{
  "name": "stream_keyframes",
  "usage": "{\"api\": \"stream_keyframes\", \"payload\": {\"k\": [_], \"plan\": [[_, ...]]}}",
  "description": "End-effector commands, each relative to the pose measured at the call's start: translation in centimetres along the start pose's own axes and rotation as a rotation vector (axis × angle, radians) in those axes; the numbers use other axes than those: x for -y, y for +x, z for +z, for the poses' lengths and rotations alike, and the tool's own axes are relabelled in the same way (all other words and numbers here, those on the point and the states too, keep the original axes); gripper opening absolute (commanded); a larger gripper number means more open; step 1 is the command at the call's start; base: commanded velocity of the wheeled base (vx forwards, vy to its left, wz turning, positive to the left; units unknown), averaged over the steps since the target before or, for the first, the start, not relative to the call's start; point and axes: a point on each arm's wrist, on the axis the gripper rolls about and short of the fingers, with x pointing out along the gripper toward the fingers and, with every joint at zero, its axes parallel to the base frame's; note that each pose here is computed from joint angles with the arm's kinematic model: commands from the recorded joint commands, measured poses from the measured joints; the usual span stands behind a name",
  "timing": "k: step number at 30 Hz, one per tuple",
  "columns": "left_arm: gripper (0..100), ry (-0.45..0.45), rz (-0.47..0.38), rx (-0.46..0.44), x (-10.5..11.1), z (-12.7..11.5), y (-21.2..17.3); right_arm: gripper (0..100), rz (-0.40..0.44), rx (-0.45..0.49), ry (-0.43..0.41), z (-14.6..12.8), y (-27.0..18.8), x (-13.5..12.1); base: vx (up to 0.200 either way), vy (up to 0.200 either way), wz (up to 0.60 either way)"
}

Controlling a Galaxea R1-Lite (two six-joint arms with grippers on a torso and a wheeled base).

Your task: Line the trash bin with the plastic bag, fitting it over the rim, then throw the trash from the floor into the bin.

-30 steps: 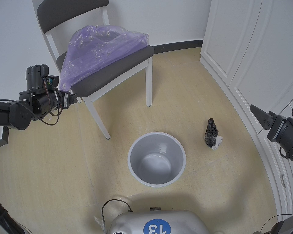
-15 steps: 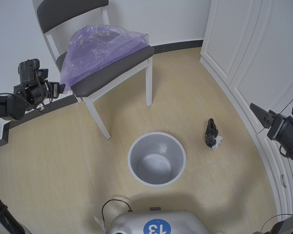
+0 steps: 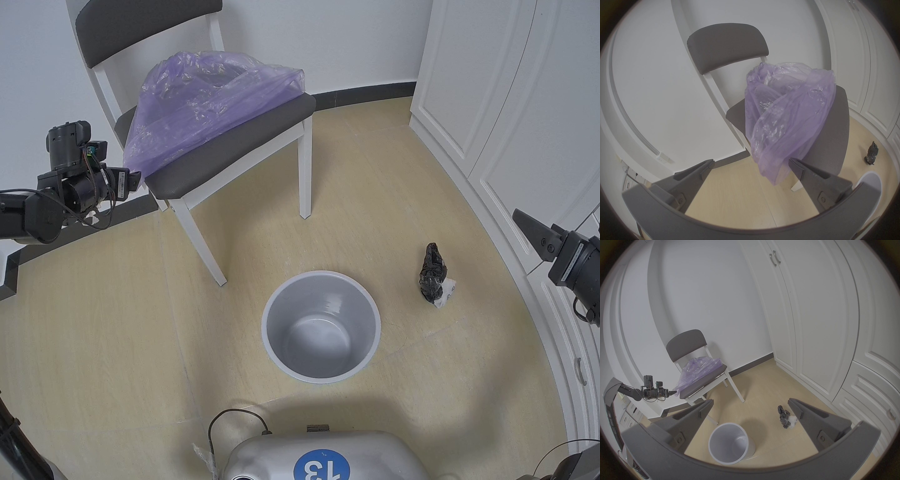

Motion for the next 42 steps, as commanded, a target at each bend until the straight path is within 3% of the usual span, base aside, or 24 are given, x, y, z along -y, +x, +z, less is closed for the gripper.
{"api": "stream_keyframes", "payload": {"k": [1,5,6,12,21,24,37,42], "plan": [[100,-0.001,0.008,0.005,0.1,0.2,0.6,100,0.0,0.0,-0.001,0.0,-0.1,0.1,0.0,0.0,0.0],[100,0.004,0.006,-0.016,0.3,-0.5,1.1,100,0.0,0.0,-0.001,0.0,-0.1,0.1,0.0,0.0,0.0],[0,0.005,0.003,-0.023,0.4,-0.7,1.1,100,0.0,0.0,-0.001,-0.1,-0.2,0.1,0.0,0.0,0.0],[0,0.007,0.005,-0.033,0.8,-1.0,1.6,100,-0.006,-0.004,-0.029,-0.3,-0.3,0.2,0.0,0.0,0.0],[0,-0.012,-0.018,0.015,1.4,0.7,-0.6,100,-0.004,-0.024,-0.064,-0.9,-0.5,0.4,0.0,0.0,0.0],[0,-0.022,-0.043,0.066,1.7,2.5,-2.8,100,0.0,-0.038,-0.077,-1.2,-0.6,0.4,0.0,0.0,0.0],[0,-0.035,-0.111,0.167,2.6,5.2,-7.9,100,0.055,-0.038,-0.074,-1.2,-1.3,0.3,0.0,0.0,0.0],[0,-0.034,-0.173,0.199,3.4,6.4,-10.7,100,0.078,-0.026,-0.068,-0.9,-1.5,0.3,0.0,0.0,0.0]]}}
